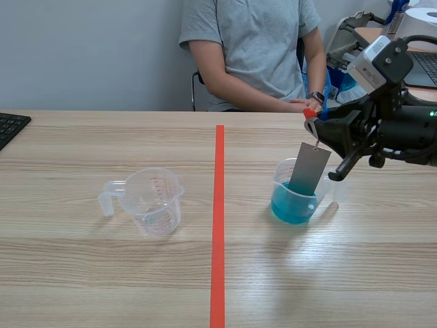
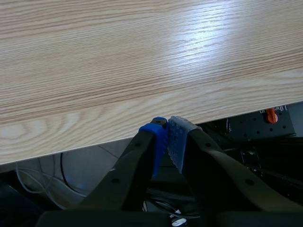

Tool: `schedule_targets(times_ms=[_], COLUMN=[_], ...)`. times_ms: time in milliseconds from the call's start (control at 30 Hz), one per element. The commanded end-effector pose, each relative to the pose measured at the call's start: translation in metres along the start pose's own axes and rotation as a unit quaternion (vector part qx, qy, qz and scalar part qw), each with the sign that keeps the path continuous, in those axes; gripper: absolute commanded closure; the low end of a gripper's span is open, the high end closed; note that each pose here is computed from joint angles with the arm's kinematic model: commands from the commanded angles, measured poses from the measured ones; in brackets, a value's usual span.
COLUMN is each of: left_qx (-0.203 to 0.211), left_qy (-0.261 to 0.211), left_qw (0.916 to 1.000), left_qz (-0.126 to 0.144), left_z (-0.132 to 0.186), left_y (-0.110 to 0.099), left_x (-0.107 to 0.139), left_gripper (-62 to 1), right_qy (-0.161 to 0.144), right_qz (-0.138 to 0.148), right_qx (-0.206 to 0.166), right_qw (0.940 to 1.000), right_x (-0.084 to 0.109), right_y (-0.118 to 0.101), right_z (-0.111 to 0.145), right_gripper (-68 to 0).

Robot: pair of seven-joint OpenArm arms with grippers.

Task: Do the redox reaction experiment.
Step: 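Hold the plate still in the solution, then raise the plate and point at it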

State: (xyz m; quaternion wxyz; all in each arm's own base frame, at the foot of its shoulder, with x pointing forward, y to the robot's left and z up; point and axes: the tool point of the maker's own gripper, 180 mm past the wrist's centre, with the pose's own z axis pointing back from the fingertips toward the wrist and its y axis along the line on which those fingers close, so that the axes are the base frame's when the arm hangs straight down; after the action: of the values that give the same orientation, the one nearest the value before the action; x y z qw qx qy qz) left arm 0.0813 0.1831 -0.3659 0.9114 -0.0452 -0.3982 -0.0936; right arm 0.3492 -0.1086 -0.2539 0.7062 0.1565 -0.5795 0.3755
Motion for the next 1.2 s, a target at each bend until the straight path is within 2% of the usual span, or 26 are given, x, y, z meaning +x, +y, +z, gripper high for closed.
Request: schedule_targets(times_ms=[0, 267, 467, 733, 833, 1167], left_qx=[-0.006, -0.006, -0.005, -0.001, -0.001, -0.001], left_qy=[-0.01, -0.01, -0.014, -0.038, -0.04, -0.04], left_qw=[0.9999, 0.9999, 0.9999, 0.9993, 0.9992, 0.9992], left_qz=[0.002, 0.002, 0.001, -0.004, -0.004, -0.004], left_z=[0.0, 0.0, -0.003, -0.014, -0.015, -0.015], left_y=[-0.003, -0.003, -0.002, 0.002, 0.002, 0.002], left_x=[0.005, 0.005, 0.008, 0.025, 0.026, 0.026], left_gripper=[-3.6, -3.6, -3.6, -3.6, -3.6, -3.6], right_qy=[-0.006, -0.004, -0.008, -0.019, -0.026, -0.047], right_qz=[0.01, 0.009, 0.018, 0.023, 0.026, 0.026], right_qx=[-0.004, 0.01, 0.012, 0.002, 0.01, -0.009], right_qw=[0.9999, 0.9999, 0.9997, 0.9996, 0.9993, 0.9985], right_x=[0.007, 0.006, 0.015, 0.034, 0.043, 0.074], right_y=[-0.005, -0.001, -0.004, -0.014, -0.013, -0.025], right_z=[0.0, 0.001, 0.005, 0.014, 0.017, 0.029], right_gripper=[-1.5, -1.5, -1.5, -1.5, -1.5, -1.5])
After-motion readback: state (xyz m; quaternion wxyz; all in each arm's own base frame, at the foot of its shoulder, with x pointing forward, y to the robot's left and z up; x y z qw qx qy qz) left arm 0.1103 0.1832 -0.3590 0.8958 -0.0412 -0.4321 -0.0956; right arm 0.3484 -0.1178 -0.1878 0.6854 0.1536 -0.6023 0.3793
